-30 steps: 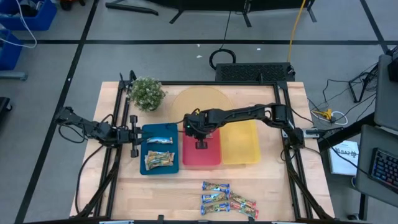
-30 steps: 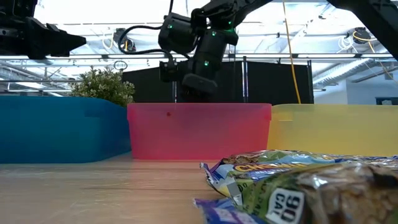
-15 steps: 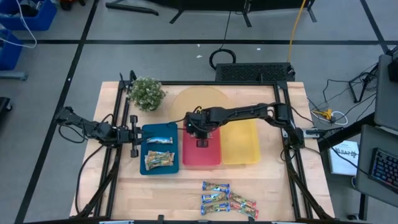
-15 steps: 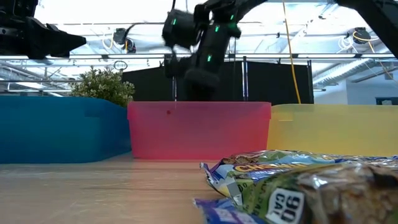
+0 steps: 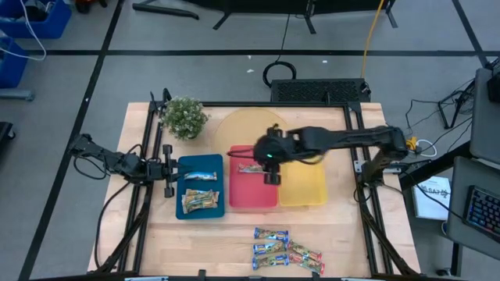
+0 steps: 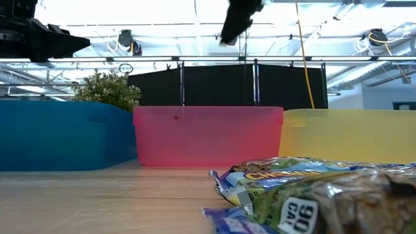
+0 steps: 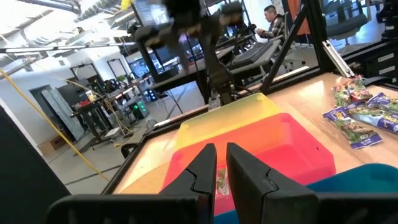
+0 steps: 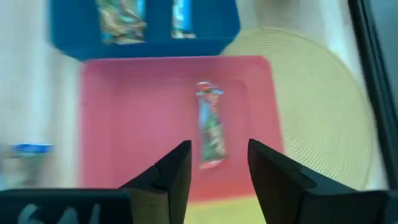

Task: Pick and place Granola Bars by type
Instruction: Put the red granola bar into the red bin

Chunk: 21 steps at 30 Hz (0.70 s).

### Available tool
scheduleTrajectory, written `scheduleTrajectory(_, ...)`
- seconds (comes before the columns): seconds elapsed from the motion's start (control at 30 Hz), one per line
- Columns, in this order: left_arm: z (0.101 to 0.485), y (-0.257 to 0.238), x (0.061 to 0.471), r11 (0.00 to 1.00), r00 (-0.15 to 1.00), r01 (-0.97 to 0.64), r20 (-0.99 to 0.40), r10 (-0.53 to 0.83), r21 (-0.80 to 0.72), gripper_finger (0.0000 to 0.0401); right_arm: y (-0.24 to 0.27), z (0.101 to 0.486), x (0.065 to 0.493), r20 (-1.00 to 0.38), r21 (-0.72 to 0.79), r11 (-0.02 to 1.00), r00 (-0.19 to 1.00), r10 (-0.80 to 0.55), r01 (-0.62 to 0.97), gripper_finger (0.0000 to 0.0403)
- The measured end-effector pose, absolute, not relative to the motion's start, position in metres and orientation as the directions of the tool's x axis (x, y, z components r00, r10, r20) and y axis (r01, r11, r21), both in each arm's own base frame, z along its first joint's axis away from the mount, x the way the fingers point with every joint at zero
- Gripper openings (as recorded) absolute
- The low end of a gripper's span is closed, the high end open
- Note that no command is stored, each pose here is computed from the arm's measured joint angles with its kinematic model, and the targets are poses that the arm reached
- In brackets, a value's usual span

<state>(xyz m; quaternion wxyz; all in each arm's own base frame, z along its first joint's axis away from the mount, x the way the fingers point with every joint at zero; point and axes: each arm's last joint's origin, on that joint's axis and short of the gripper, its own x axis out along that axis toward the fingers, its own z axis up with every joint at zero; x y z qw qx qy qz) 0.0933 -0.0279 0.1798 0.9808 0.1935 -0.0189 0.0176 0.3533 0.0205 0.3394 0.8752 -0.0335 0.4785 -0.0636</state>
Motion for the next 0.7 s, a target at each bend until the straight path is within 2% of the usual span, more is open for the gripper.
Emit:
scheduleTrajectory(0.1, 0.18, -0.028, 0.093, 0.925, 0.999, -0.042, 0.044, 0.028, 0.378, 0.0047, 0.042, 0.355, 0.331, -0.839, -0.073, 0.991, 0.531, -0.12, 0.108, 0.0132)
scheduleTrajectory(0.23, 0.18, -0.028, 0.093, 0.932, 0.999, -0.041, 0.044, 0.027, 0.36, 0.0047, 0.074, 0.36, 0.311, -0.847, -0.099, 0.983, 0.506, -0.164, 0.152, 0.0106)
scheduleTrajectory(0.53, 0.18, -0.028, 0.093, 0.936, 0.999, -0.041, 0.044, 0.027, 0.35, 0.0047, 0.141, 0.343, 0.293, -0.885, -0.059, 0.99, 0.451, -0.112, 0.13, 0.001)
scheduleTrajectory(0.7, 0.18, -0.028, 0.093, 0.936, 0.999, -0.041, 0.043, 0.027, 0.35, 0.0047, 0.179, 0.321, 0.289, -0.912, -0.056, 0.99, 0.398, -0.103, 0.128, 0.0009)
